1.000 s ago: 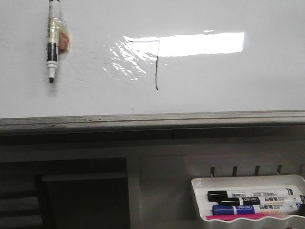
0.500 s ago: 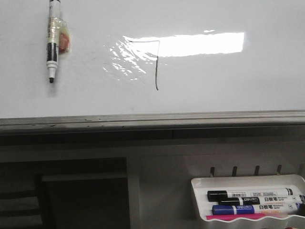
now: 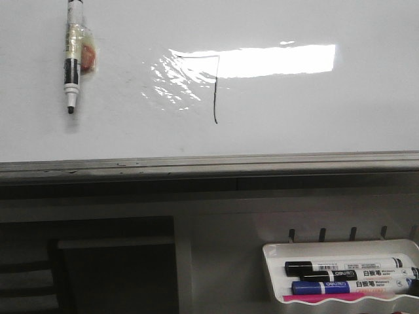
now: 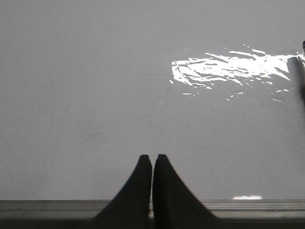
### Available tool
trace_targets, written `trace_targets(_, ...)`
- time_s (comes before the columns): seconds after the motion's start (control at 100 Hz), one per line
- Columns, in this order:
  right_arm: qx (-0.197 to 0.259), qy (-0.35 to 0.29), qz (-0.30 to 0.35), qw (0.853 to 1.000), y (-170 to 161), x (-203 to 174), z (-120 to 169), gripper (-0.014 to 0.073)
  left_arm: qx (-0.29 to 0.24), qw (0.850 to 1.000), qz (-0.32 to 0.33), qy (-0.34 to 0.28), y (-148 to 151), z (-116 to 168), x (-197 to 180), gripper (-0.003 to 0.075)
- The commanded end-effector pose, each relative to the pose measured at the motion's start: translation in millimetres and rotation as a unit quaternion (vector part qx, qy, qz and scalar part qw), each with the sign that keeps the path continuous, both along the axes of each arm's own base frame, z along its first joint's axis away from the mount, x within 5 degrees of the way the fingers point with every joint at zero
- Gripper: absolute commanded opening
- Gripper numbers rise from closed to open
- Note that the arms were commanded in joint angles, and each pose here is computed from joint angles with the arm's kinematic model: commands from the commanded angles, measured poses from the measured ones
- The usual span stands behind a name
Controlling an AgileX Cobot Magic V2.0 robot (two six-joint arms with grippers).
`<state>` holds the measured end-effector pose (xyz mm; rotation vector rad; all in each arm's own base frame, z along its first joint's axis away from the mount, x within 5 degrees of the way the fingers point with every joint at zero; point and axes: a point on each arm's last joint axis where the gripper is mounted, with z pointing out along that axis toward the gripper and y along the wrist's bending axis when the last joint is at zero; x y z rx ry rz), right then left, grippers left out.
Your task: Write number 7 on whiteboard
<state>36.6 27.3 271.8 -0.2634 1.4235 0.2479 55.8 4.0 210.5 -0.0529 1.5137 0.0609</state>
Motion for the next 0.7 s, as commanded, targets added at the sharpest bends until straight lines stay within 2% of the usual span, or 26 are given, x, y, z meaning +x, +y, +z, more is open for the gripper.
trace_targets(0.0, 0.026, -0.032, -0.053, 0.998, -10, 2, 12, -0.0064, -0.008, 0.999, 0.002, -0.036, 0, -4, -1, -0.002)
trace_targets(0.09, -0.004, -0.038, -0.091, 0.995, -15, 5, 8, -0.0064, -0.008, 0.999, 0.002, -0.036, 0, -4, -1, -0.002)
trace_targets(0.1, 0.004, -0.035, -0.093, 0.995, -16, 5, 8, -0.0064, -0.008, 0.999, 0.002, -0.036, 0, -4, -1, -0.002)
trace_targets(0.13, -0.015, -0.034, -0.107, 0.994, -18, 6, 5, -0.0064, -0.008, 0.999, 0.002, -0.036, 0, -4, -1, -0.002)
trace_targets(0.15, -0.007, -0.029, -0.111, 0.993, -19, 7, 3, -0.0064, -0.008, 0.999, 0.002, -0.036, 0, -4, -1, -0.002)
trace_targets(0.16, -0.021, -0.031, -0.118, 0.992, -20, 8, 1, -0.0064, -0.008, 0.999, 0.002, -0.036, 0, -4, -1, -0.002)
trace_targets(0.17, -0.01, -0.027, -0.118, 0.993, -20, 8, 0, -0.0064, -0.008, 0.999, 0.002, -0.036, 0, -4, -1, -0.002)
trace_targets(0.18, -0.024, -0.028, -0.124, 0.992, -21, 9, -1, -0.0064, -0.008, 0.999, 0.002, -0.036, 0, -4, -1, -0.002)
trace_targets(0.22, -0.018, -0.02, -0.131, 0.991, -22, 10, -7, -0.0064, -0.008, 0.999, 0.002, -0.036, 0, -4, -1, -0.002)
trace_targets(0.23, -0.03, -0.02, -0.136, 0.99, -23, 11, -9, -0.0064, -0.008, 0.999, 0.002, -0.036, 0, -4, -1, -0.002)
trace_targets(0.24, -0.021, -0.018, -0.136, 0.99, -23, 11, -10, -0.0064, -0.008, 0.999, 0.002, -0.036, 0, -4, -1, -0.002)
trace_targets(0.3, -0.035, -0.021, -0.149, 0.988, -25, 15, -23, -0.0064, -0.008, 0.999, 0.002, -0.036, 0, -4, -1, -0.002)
trace_targets(0.53, -0.064, -0.011, -0.151, 0.986, -24, 22, -64, -0.0064, -0.008, 0.999, 0.002, -0.036, 0, -4, -1, -0.002)
trace_targets(0.69, -0.076, 0.011, -0.153, 0.985, -25, 19, -70, -0.0064, -0.008, 0.999, 0.002, -0.036, 0, -4, -1, -0.002)
